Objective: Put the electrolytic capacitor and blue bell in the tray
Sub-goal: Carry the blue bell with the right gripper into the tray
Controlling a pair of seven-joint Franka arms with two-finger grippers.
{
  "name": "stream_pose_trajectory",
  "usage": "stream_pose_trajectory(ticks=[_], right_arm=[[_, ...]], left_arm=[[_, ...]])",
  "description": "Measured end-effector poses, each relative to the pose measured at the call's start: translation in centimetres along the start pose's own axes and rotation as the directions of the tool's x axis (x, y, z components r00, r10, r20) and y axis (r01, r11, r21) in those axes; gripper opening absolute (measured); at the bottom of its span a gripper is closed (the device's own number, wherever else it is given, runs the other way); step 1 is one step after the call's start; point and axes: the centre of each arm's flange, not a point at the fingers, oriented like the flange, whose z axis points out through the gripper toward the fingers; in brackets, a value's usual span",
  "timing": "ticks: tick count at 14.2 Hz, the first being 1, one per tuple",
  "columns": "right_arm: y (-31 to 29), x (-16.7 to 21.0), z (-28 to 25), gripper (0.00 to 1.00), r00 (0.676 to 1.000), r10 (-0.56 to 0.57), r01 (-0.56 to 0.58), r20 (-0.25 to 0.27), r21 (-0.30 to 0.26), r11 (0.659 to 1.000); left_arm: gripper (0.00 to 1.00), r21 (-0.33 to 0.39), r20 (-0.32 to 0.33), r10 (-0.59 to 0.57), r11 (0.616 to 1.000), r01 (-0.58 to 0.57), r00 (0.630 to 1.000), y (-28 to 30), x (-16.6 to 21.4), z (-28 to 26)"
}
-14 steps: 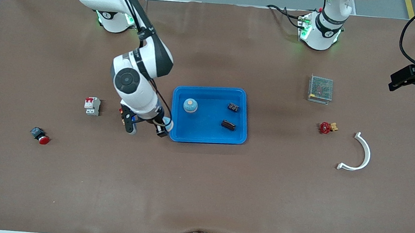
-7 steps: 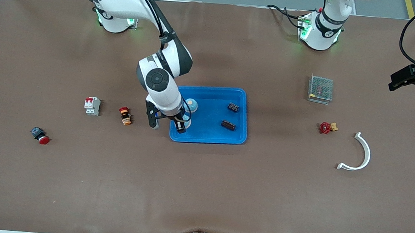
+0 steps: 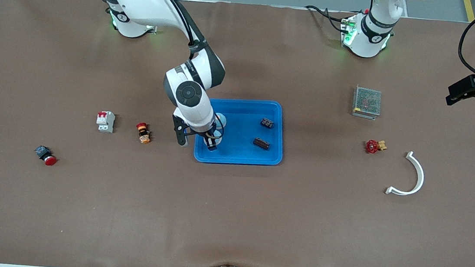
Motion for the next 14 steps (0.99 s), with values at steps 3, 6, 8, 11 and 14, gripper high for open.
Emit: stream_pose_trajectory(ticks=[3,6,8,11,14], right_arm=[[0.0,-0.3,0.7,0.66,1.0,-0.004,0.004,-0.001,0.002,1.0],[-0.5,-0.5,0.8,0.66,1.0,-0.003,0.003,0.001,0.009,1.0],[-0.7,-0.5,1.1,0.66,1.0,-0.003,0.003,0.0,0.009,1.0],[-0.8,-0.5,2.2,0.66,1.0,-0.003,0.003,-0.004,-0.001,1.0],[-0.9,-0.6,2.8,0.66,1.0,-0.004,0.004,-0.005,-0.004,1.0]], left_arm=[[1.0,0.0,-0.001,-0.002,1.0,0.002,1.0,-0.1,0.0,0.0],[1.0,0.0,-0.001,-0.004,1.0,0.004,1.0,-0.2,0.0,-0.1],[1.0,0.0,-0.001,-0.003,1.0,0.003,1.0,-0.2,0.0,-0.1],[1.0,0.0,-0.002,0.0,1.0,0.0,1.0,0.0,0.0,-0.1],[1.0,-0.001,-0.006,0.002,1.0,-0.002,1.0,0.1,0.0,-0.3]])
